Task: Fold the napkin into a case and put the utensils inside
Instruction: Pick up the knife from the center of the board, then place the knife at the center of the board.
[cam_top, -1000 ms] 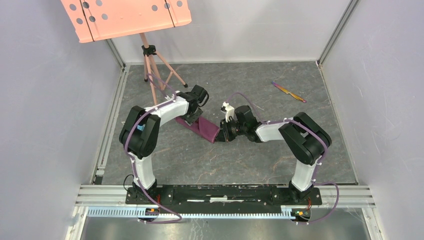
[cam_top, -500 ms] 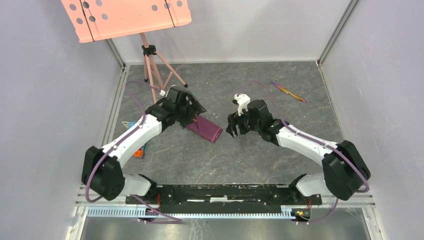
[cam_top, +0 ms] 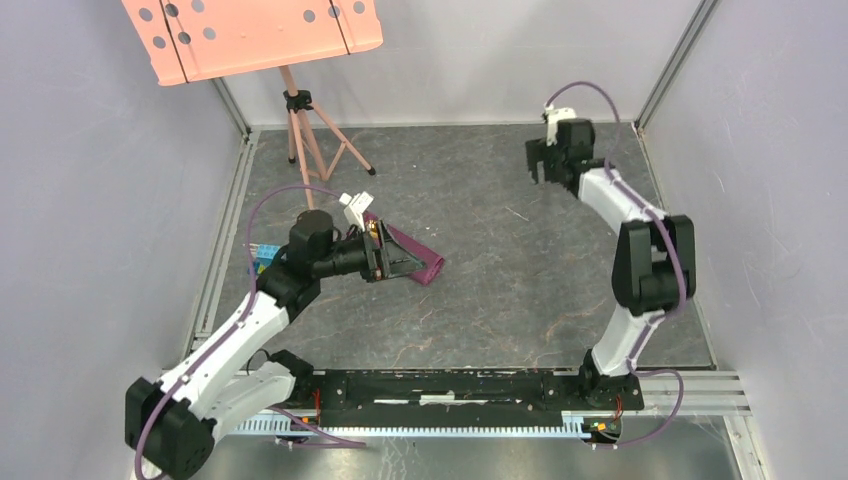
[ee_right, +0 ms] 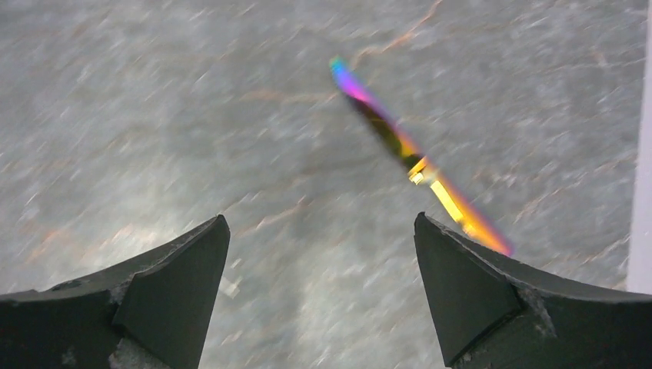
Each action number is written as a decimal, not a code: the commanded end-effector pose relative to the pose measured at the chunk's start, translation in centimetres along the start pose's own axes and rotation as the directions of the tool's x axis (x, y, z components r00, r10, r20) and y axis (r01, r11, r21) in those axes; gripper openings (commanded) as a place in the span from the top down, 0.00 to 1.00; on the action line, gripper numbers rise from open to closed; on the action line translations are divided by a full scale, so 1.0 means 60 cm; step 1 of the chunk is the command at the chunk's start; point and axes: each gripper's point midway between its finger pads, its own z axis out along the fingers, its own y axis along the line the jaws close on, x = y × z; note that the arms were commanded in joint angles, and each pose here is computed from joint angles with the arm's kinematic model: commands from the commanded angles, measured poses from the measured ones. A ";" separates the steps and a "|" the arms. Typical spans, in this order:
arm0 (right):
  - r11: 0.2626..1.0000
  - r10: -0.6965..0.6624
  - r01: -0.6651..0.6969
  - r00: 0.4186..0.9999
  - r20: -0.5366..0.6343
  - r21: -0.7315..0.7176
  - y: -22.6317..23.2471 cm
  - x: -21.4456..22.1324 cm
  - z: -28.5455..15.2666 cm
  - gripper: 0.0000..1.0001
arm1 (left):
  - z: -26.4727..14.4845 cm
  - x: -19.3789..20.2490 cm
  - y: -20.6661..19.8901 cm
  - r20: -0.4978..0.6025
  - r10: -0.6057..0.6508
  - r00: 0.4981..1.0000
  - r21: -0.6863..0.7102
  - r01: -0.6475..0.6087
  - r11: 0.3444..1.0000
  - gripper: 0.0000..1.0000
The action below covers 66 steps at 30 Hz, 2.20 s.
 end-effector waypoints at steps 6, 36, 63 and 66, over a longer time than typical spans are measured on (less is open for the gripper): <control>0.983 0.149 -0.161 0.981 -0.124 -0.090 -0.172 0.013 0.105 0.05 | -0.060 0.052 -0.107 -0.050 0.080 0.996 0.341 -0.058 0.938 0.13; 0.973 0.190 -0.221 0.928 -0.321 -0.063 -0.123 0.198 0.121 0.65 | -0.048 0.029 -0.103 -0.029 -0.011 1.000 0.292 0.019 0.956 0.16; 0.838 0.211 -0.345 0.919 -0.332 -0.422 0.320 0.405 -0.192 0.91 | 0.035 0.013 0.048 0.031 -0.292 0.956 -0.095 0.293 0.951 0.18; 0.822 0.197 -0.328 0.931 -0.307 -0.465 0.340 0.388 -0.206 0.79 | 0.049 0.018 0.084 0.080 -0.343 0.936 -0.219 0.352 0.910 0.19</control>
